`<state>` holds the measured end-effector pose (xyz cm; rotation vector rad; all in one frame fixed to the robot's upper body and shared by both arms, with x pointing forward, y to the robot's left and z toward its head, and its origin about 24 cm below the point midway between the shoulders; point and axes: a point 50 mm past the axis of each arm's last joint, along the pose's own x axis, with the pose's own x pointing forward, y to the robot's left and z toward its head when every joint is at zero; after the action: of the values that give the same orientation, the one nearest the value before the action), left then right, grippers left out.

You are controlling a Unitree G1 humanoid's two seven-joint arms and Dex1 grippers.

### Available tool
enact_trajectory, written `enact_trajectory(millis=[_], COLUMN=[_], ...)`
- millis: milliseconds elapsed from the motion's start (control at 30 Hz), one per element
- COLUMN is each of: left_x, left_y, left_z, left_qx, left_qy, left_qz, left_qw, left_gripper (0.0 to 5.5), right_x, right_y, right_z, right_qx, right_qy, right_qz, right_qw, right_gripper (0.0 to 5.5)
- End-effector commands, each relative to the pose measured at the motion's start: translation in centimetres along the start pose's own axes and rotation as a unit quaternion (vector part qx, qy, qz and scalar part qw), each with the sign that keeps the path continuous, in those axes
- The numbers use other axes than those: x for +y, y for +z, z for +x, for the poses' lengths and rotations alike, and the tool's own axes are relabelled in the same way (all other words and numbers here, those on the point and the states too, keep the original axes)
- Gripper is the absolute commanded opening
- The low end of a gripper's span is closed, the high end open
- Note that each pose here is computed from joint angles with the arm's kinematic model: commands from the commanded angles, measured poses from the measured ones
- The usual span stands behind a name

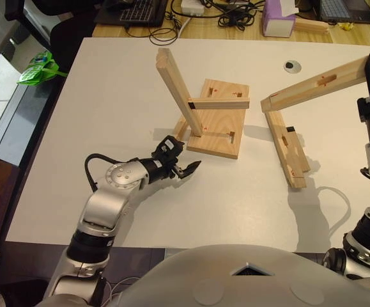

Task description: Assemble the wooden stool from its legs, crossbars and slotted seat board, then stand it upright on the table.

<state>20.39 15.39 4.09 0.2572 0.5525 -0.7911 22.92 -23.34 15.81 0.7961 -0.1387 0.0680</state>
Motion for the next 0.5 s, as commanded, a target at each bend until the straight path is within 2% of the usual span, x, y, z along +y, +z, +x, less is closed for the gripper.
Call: enact_trajectory(millis=[33, 300, 500], left_x=[-0.1, 1.4, -2.2], left_y=[-0.9, -0.4, -0.5], left_z=[0.8, 2.8, 3.0], left_qx=[0.022, 0.021, 0.02], left_qy=[0.004, 0.052, -0.023], left_qz=[-0.001, -0.005, 0.005], left_qw=[1.0, 0.998, 1.0], left_gripper=[3.93, 3.93, 3.93], right_x=[0.0, 1.0, -0.4], right_y=[-0.4, -2.3, -2.5], right_z=[0.0, 0.0, 0.3], right_qx=[0.003, 0.038, 0.05], right_qy=[0.007, 0.047, 0.035], right_qz=[0.007, 0.016, 0.003], right_qw=[1.0, 0.998, 0.998], right_gripper=[1.03, 1.03, 1.03])
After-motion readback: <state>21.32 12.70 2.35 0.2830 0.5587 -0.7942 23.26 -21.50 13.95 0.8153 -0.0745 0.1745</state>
